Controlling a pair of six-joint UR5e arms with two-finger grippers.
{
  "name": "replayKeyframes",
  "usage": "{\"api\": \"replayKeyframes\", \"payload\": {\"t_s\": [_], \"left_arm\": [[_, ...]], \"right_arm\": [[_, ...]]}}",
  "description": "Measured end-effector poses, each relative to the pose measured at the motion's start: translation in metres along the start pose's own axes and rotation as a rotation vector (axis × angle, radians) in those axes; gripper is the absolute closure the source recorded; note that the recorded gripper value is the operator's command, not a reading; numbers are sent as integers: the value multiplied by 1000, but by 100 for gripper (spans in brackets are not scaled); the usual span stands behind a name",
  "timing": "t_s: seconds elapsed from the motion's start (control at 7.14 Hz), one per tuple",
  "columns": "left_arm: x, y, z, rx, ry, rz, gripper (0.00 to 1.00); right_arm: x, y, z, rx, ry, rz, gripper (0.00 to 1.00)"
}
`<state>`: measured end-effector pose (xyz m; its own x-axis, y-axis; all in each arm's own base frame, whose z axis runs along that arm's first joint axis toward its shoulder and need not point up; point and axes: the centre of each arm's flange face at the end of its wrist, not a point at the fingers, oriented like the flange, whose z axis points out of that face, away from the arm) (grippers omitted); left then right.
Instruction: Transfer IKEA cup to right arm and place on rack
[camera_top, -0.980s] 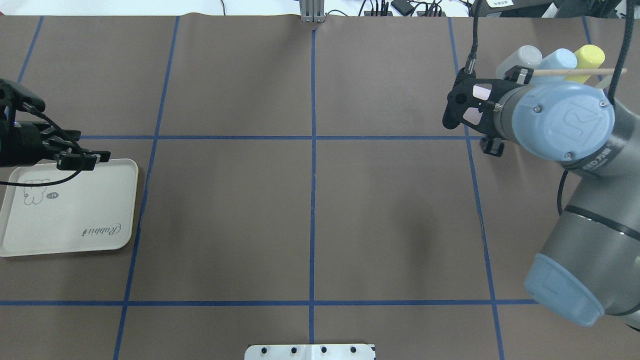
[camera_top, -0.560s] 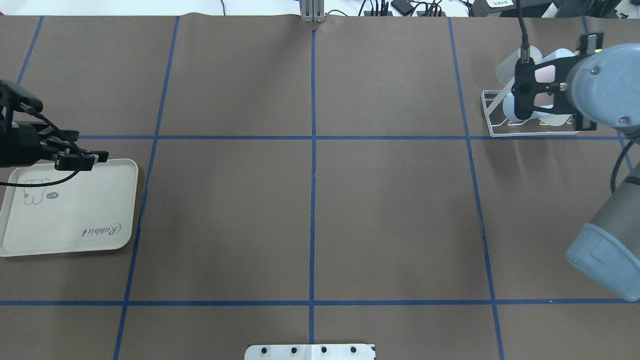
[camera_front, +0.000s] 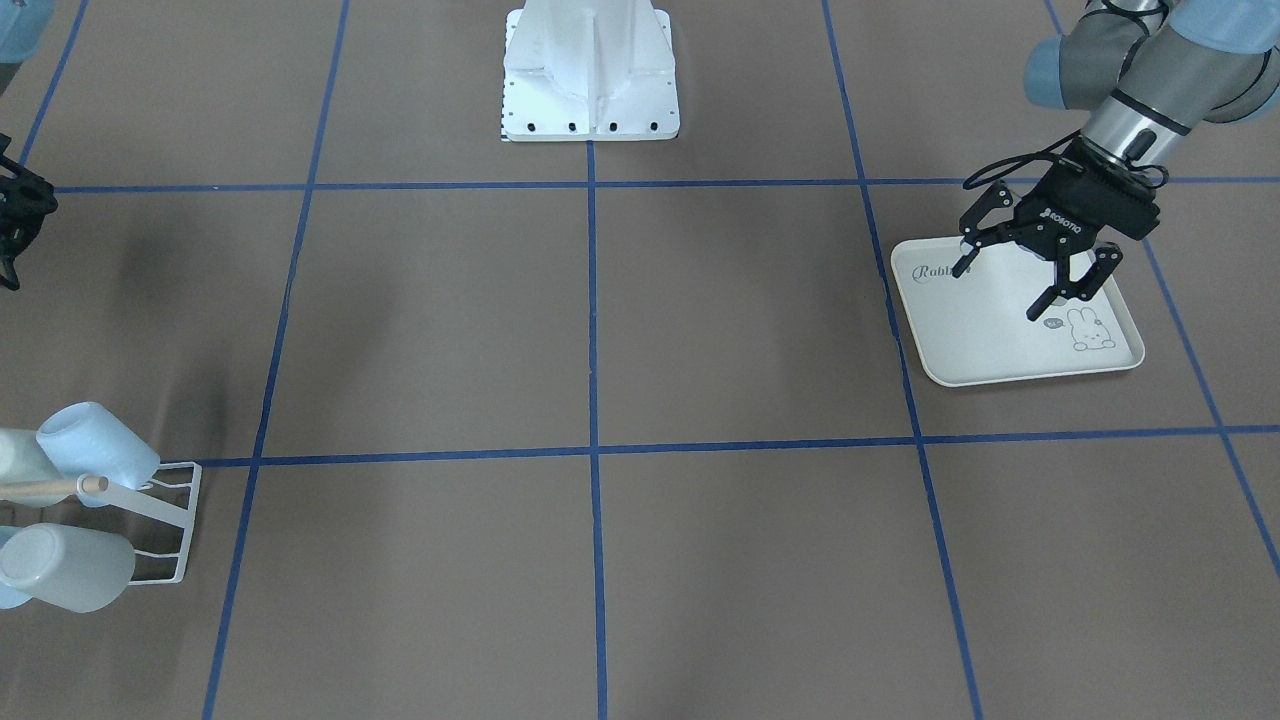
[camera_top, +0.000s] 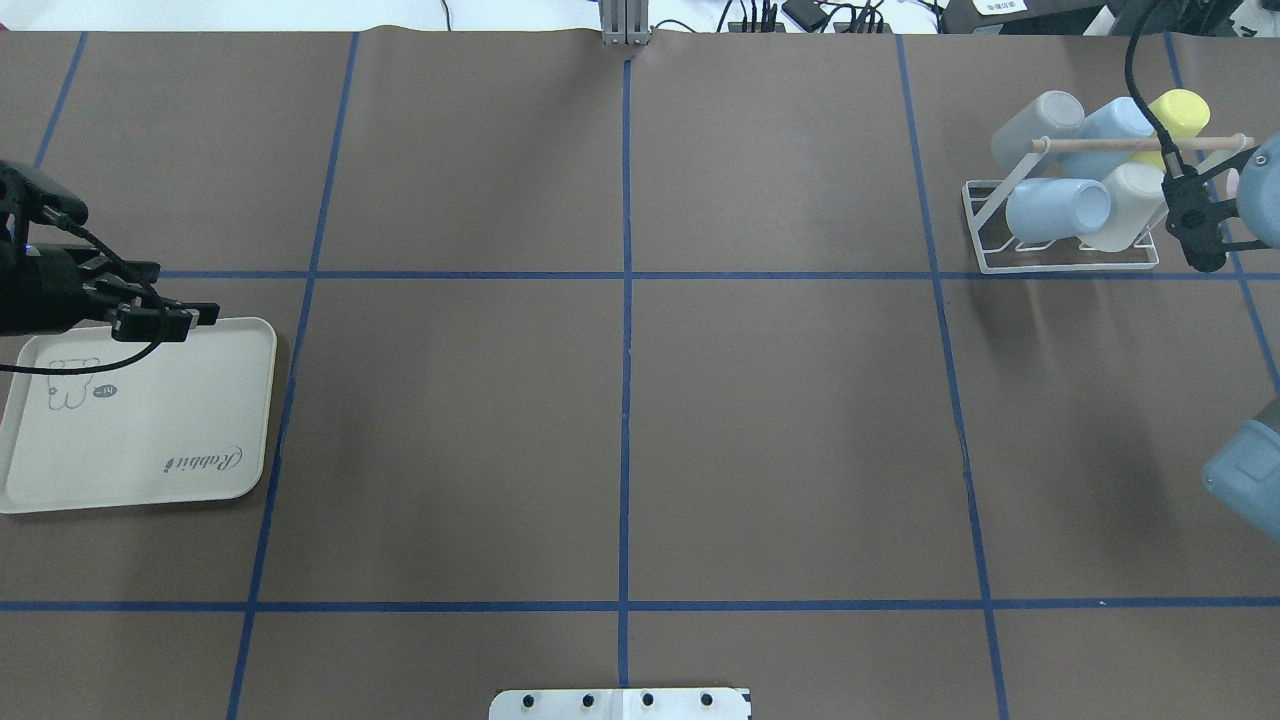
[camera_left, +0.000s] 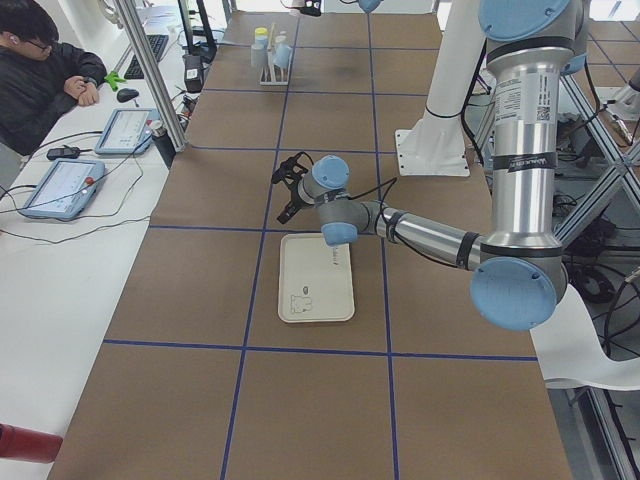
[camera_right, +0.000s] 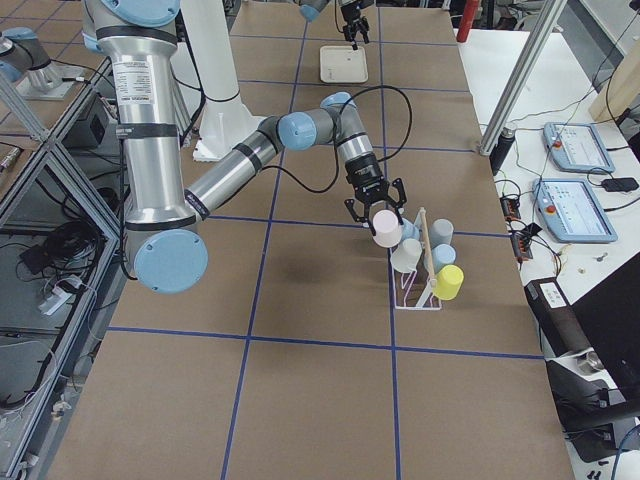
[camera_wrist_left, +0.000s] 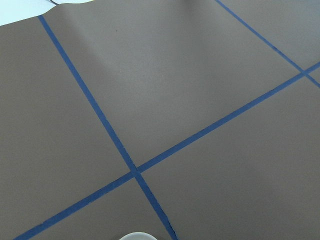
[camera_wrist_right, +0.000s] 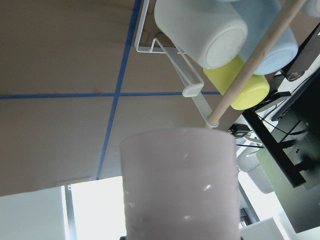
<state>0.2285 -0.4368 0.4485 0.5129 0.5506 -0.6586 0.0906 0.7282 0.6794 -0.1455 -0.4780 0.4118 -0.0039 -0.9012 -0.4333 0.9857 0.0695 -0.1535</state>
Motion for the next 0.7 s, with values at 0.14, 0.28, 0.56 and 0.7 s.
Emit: {"api": "replayKeyframes", "payload": {"t_s": [0.14, 0.28, 0.56, 0.7], "left_arm": [[0, 0, 1, -1, 0, -1, 0], [0, 0, 1, -1, 1, -2, 0], [1, 0, 2, -1, 2, -2, 0], [1, 0, 2, -1, 3, -2, 0]], "right_arm": [[4, -6, 22, -7, 18, -15, 100], [9, -10, 41, -9, 39, -40, 100], [13, -16, 68, -34, 46, -69, 100], [14, -20, 77, -42, 46, -73, 100]]}}
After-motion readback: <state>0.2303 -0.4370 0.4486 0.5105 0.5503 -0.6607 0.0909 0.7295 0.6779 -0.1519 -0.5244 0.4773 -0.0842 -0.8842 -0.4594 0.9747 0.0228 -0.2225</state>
